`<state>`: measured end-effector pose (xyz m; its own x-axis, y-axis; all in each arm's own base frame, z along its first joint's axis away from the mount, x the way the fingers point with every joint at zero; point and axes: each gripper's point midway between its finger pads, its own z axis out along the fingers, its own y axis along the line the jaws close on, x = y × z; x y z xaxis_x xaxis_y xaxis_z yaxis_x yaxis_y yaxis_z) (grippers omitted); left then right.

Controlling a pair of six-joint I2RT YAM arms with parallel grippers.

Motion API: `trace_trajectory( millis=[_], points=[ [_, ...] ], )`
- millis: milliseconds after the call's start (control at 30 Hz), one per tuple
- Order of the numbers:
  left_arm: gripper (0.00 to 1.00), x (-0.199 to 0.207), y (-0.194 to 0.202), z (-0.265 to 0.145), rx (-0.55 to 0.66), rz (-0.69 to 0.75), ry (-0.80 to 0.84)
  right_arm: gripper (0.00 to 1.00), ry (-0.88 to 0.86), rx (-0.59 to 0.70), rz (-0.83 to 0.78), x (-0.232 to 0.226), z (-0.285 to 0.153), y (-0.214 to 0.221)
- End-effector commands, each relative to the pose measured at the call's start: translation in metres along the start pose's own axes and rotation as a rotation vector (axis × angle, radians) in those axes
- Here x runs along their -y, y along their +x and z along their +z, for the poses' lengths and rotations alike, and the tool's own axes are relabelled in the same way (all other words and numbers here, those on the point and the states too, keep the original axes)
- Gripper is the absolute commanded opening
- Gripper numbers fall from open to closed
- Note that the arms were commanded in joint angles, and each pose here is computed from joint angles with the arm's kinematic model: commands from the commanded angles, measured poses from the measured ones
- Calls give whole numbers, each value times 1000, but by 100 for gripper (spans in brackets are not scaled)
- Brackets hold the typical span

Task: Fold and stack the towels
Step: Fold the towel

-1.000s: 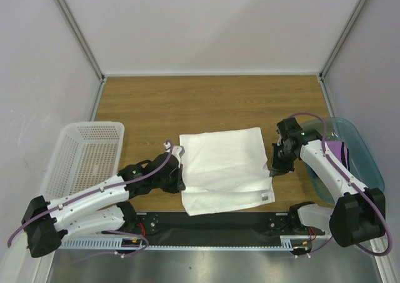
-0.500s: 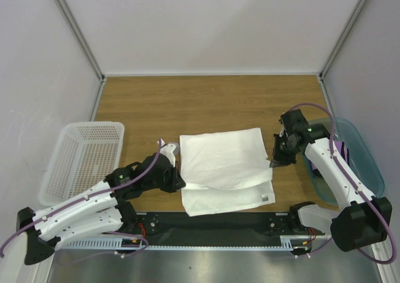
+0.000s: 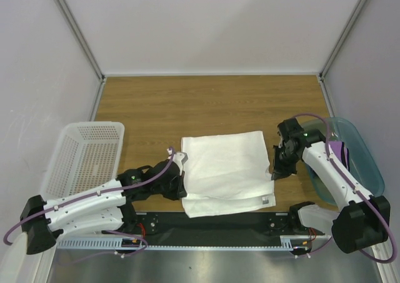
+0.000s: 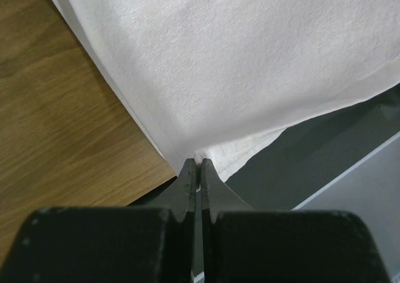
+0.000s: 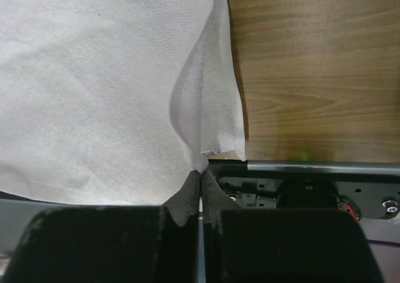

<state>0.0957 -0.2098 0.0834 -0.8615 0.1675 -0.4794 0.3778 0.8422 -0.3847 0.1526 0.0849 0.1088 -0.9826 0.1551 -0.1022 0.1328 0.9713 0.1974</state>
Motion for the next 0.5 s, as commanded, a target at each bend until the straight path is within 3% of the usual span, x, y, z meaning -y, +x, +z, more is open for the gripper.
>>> trace_trajectory(
  millis=[0, 167, 267, 300, 333, 367, 400, 467],
  points=[
    [0, 2, 5, 1, -15, -11, 0, 0, 16, -52, 1, -2, 0, 14],
    [0, 7, 15, 4, -43, -7, 34, 0, 58, -93, 0, 4, -3, 24],
    [6, 6, 18, 5, -60, 6, 24, 14, 74, -115, -8, 5, -3, 29],
    [17, 5, 18, 5, -63, 9, 21, 22, 73, -118, -15, 4, -4, 30],
    [25, 6, 17, 4, -64, 14, 19, 42, 75, -121, -19, 4, -5, 31],
    [32, 6, 13, 0, -59, 17, 5, 51, 83, -120, -18, 5, -7, 31],
    [46, 5, 7, -3, -40, 16, -12, 55, 79, -97, -19, 3, -11, 25],
    [61, 3, -14, -15, 29, 19, -61, 62, 57, -45, -29, -4, -20, 14]
  ],
)
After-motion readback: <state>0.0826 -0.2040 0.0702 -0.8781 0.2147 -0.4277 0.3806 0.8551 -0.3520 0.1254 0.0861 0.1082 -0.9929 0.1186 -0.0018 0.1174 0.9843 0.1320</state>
